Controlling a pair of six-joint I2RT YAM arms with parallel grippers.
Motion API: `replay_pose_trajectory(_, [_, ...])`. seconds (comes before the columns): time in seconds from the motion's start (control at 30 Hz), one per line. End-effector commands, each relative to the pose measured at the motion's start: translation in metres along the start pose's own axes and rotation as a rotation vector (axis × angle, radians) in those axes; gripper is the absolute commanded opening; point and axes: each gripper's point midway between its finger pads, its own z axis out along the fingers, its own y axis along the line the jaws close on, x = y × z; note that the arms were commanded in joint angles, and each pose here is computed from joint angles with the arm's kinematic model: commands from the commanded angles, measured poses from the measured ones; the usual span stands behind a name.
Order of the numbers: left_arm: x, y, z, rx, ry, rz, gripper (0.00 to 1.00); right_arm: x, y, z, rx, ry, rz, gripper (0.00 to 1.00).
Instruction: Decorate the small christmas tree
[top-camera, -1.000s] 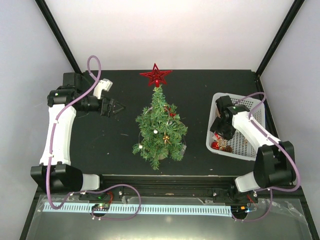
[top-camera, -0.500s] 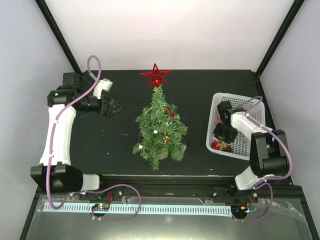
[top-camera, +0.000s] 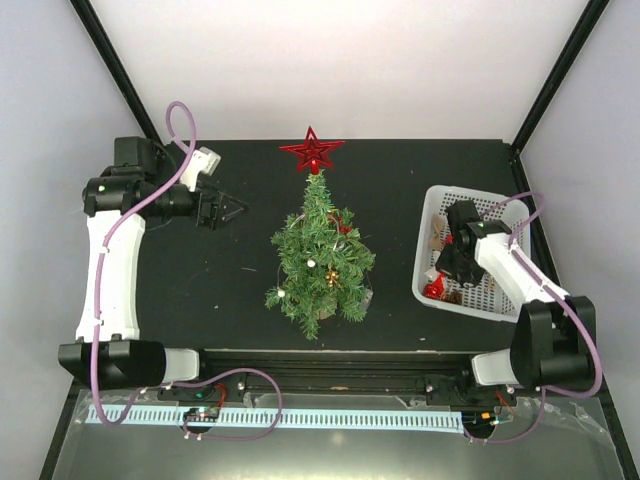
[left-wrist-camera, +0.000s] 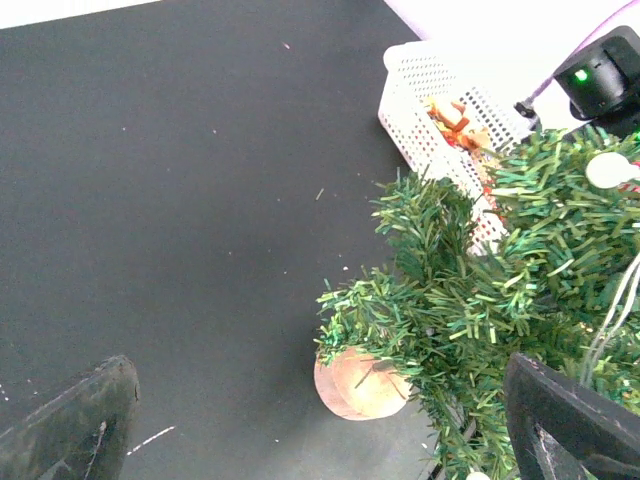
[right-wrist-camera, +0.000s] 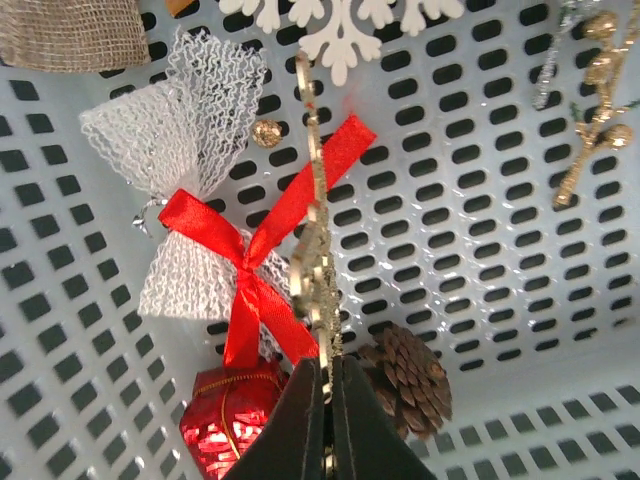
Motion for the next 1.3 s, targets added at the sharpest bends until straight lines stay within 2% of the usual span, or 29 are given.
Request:
replay_pose_trajectory(0.0, [-0.012,-0.020,-0.019,-0.016,-0.036,0.078,0.99,0.001,-0.015,-0.018,0.022,-0.041,-0.005,0.01])
replay_pose_trajectory(0.17, [-0.021,-0.037,-0.038,-0.052,-0.071,0.158,0.99,0.002,-0.021,-0.043,-0.001,-0.091,-0.014,0.01])
replay_pose_trajectory(0.3, [-0.028,-0.057,-0.054,-0.056,-0.107,0.218,0.99,-0.001,-0.014,-0.084,-0.129,-0.182,-0.010,0.01])
replay_pose_trajectory(0.47, [-0.041,-0.099,-0.082,-0.015,-0.187,0.281,0.99,-0.004,0.006,-0.178,-0.474,-0.413,-0.021,0.01])
replay_pose_trajectory(0.6, [-0.060,-0.143,-0.118,-0.018,-0.306,0.393,0.99,0.012,0.024,-0.247,-0.751,-0.510,-0.101,0.01])
replay_pose_trajectory(0.73, [-0.069,-0.192,-0.151,0.004,-0.407,0.544,0.99,0.051,0.045,-0.319,-1.080,-0.564,-0.318,0.01])
replay_pose_trajectory(0.83, [-0.065,-0.217,-0.165,0.030,-0.446,0.616,0.99,0.081,0.048,-0.363,-1.229,-0.566,-0.493,0.01])
replay_pose_trajectory(0.9, [-0.056,-0.236,-0.170,0.091,-0.461,0.657,0.99,0.099,0.047,-0.386,-1.299,-0.538,-0.578,0.01])
replay_pose_trajectory(1.03, [-0.027,-0.284,-0.182,0.330,-0.488,0.728,0.96,0.132,0.040,-0.430,-1.440,-0.491,-0.686,0.01])
replay_pose_trajectory(1.13, [-0.024,-0.293,-0.185,0.469,-0.483,0.661,0.93,0.146,0.034,-0.448,-1.510,-0.467,-0.714,0.01])
replay_pose_trajectory(1.27, [-0.021,-0.290,-0.182,0.702,-0.397,0.491,0.89,0.157,0.027,-0.456,-1.551,-0.446,-0.723,0.01])
